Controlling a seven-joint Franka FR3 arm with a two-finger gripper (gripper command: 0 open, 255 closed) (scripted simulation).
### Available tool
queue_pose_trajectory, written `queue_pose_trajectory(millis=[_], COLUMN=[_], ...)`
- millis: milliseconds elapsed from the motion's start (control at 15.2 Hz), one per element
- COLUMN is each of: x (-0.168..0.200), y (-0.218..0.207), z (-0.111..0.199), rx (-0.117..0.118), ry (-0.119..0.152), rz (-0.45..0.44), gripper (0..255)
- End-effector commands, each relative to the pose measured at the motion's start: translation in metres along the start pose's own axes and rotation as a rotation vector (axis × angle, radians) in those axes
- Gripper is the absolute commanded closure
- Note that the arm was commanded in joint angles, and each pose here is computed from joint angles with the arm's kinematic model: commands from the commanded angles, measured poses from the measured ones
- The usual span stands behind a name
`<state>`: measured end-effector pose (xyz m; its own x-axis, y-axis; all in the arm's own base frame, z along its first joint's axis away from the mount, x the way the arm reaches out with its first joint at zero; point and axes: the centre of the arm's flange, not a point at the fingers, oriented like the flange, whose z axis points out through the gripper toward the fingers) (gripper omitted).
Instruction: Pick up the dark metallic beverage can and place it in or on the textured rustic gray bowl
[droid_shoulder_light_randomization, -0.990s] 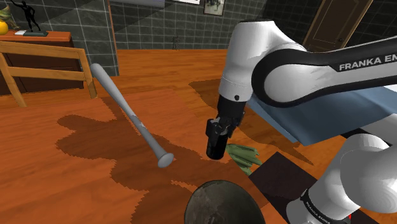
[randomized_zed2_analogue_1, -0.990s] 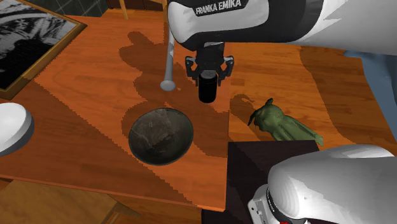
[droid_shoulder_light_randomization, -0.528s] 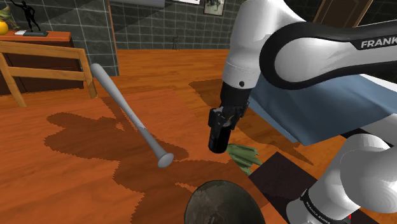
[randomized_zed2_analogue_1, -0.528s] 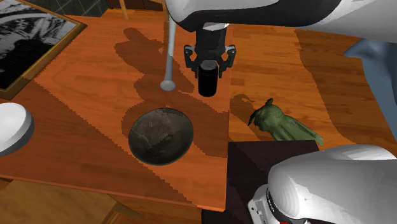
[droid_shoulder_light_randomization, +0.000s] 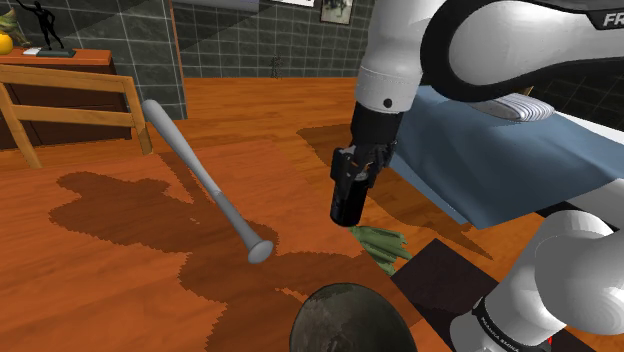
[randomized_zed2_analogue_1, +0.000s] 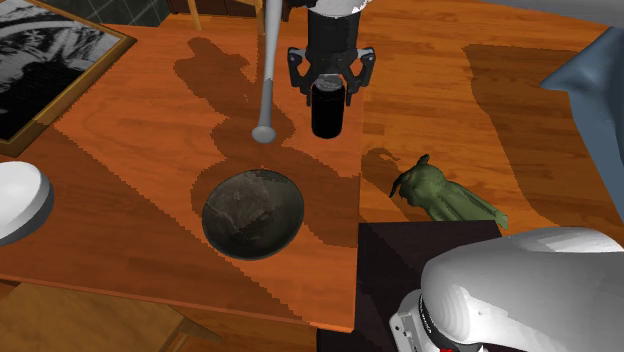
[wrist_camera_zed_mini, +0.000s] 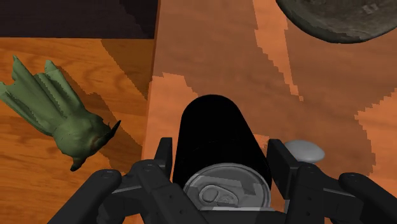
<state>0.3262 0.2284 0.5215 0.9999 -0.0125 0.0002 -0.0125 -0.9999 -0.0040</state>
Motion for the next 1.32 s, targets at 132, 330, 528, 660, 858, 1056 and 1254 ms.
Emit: queue_pose_trajectory(millis=[132, 330, 528, 660, 858, 1056, 1254], x=[0.0, 0.0, -0.01, -0.031, -0.062, -0.093, -0.124], y=[0.0, 0.0, -0.008, -0.024, -0.048, -0.073, -0.097], z=[-0.022, -0.038, -0.046, -0.05, -0.055, -0.06, -0.065], rx=[0.0, 0.0, 0.0, 0.0, 0.0, 0.0, 0.0], ry=[0.0, 0.0, 0.0, 0.0, 0.0, 0.0, 0.0], rz=[0.0, 0.0, 0.0, 0.0, 0.0, 0.0, 0.0], gripper=[255, 255, 255, 255, 255, 255, 255])
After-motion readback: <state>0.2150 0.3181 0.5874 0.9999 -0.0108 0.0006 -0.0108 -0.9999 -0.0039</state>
